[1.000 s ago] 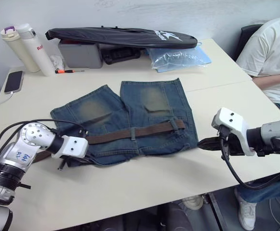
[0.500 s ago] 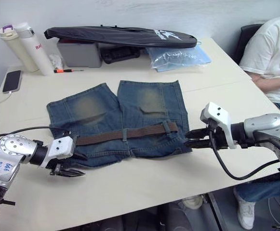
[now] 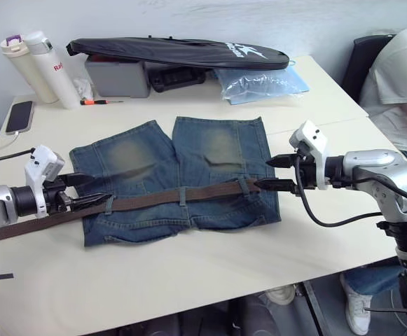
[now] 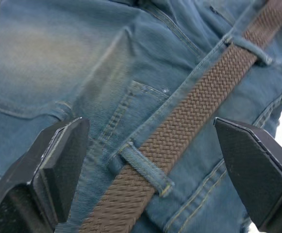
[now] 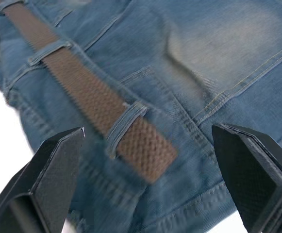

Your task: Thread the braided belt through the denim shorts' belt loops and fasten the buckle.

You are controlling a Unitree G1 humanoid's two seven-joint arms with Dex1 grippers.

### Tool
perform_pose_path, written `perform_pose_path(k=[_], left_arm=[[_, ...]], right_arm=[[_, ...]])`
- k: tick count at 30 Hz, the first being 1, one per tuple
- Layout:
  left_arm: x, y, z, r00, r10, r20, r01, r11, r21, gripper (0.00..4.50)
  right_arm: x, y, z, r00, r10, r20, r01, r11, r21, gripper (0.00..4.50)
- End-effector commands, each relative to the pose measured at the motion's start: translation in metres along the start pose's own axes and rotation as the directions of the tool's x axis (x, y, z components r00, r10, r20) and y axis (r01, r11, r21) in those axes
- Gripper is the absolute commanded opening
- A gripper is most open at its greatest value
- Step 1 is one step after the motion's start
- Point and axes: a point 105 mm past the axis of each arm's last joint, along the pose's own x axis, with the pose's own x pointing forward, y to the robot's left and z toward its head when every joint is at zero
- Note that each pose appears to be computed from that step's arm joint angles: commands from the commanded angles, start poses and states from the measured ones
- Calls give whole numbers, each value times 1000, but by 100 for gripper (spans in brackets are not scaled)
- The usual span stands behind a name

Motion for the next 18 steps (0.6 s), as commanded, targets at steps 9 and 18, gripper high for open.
perform_pose_path(k=[9,18], left_arm=[[7,13,-8,990,132,-43,-133,991,-13,450],[16,5,-8,996,71,-47,-69,997,41,450]], right_arm=[[11,-10,4,1000,-14,13,14,1000,18,446],[6,-14,4,999,-36,9,35,999,33,446]])
